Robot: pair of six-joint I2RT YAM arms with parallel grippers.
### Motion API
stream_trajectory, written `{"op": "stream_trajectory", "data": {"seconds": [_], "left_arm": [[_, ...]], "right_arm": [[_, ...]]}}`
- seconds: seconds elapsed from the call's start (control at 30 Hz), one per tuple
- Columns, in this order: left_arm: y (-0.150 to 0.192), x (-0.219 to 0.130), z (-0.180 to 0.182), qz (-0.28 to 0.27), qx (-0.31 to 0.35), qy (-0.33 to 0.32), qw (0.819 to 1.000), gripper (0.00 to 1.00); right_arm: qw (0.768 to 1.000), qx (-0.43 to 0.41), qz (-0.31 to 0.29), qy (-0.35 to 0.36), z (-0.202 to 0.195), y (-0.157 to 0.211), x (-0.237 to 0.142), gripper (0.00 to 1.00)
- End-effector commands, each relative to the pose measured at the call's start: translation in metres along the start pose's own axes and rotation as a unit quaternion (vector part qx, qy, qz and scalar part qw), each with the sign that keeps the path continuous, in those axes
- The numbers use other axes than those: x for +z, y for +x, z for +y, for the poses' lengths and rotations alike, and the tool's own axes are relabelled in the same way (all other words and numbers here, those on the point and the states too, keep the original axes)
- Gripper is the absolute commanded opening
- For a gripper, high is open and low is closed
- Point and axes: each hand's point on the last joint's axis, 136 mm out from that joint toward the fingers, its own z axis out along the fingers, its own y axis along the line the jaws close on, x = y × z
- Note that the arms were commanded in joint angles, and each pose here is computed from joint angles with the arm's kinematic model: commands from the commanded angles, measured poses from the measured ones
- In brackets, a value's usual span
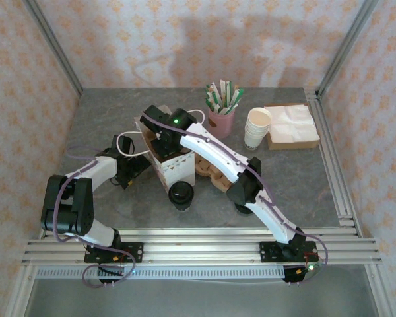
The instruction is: Pack the takeout coffee
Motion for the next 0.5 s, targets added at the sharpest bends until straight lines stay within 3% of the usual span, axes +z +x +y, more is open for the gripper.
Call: {"op": "stream_trajectory", "data": {"seconds": [0.0,0.47], "left_arm": [[0.019,0.008,-0.029,0.041,0.024,0.063,0.997,0.90],[0.019,0.009,-0.026,0.038,0.027,0.054,0.997,0.90]], "right_arm": [[1.000,0.003,0.019,0.011,-0.007,0.006,0.006,0.26],[0.998,0.003,0.066,0.000,-0.010,0.019,0.044,0.26]]}}
